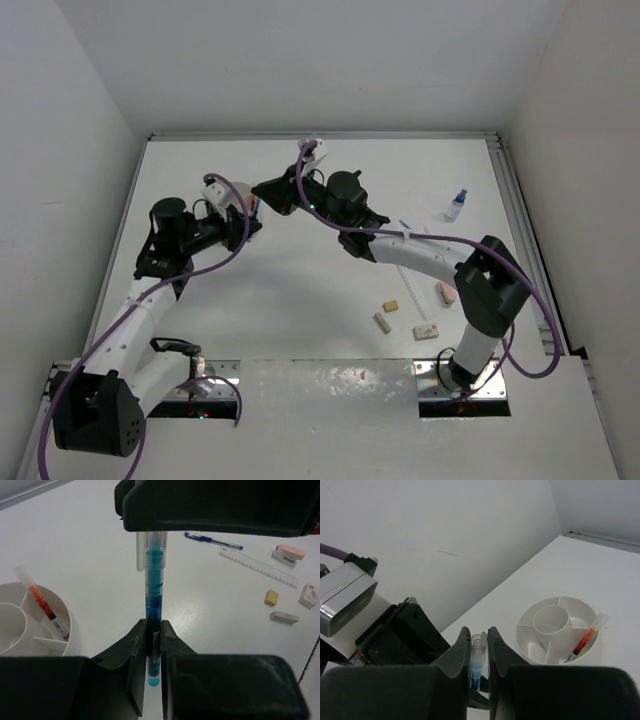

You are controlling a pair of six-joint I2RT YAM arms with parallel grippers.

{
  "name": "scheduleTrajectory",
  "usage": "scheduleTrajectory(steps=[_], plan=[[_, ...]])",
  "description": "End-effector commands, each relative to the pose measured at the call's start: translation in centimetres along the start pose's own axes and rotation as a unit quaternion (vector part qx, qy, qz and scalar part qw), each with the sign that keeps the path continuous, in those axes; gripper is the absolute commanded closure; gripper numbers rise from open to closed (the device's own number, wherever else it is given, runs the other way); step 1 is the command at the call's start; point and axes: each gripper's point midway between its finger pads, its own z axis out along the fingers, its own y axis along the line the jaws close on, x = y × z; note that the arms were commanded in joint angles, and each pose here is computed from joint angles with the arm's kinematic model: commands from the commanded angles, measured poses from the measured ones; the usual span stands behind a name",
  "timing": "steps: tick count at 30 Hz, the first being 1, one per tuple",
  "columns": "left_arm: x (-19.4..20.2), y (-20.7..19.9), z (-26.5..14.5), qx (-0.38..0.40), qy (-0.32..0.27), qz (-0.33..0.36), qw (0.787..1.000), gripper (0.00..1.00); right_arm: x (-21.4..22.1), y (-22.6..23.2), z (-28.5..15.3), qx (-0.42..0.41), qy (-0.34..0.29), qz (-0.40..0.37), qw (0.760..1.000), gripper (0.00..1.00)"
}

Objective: Sort the stationery into containers
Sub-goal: Close the pen cap on the pen.

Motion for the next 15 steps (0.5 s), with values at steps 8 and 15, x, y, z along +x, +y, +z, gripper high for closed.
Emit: scheduleTrajectory(steps=[8,15], plan=[[-5.5,0.7,0.2,-0.007,-0.070,0.029,0.997,1.00,6.3,1.4,-1.8,-0.001,0.104,-0.103,0.989,1.00],[-5.1,0.6,0.2,-0.003,-0.065,0.027,0.998,1.00,6.3,0.8,-2.1,0.013,0.099,-0.113,0.989,1.00]])
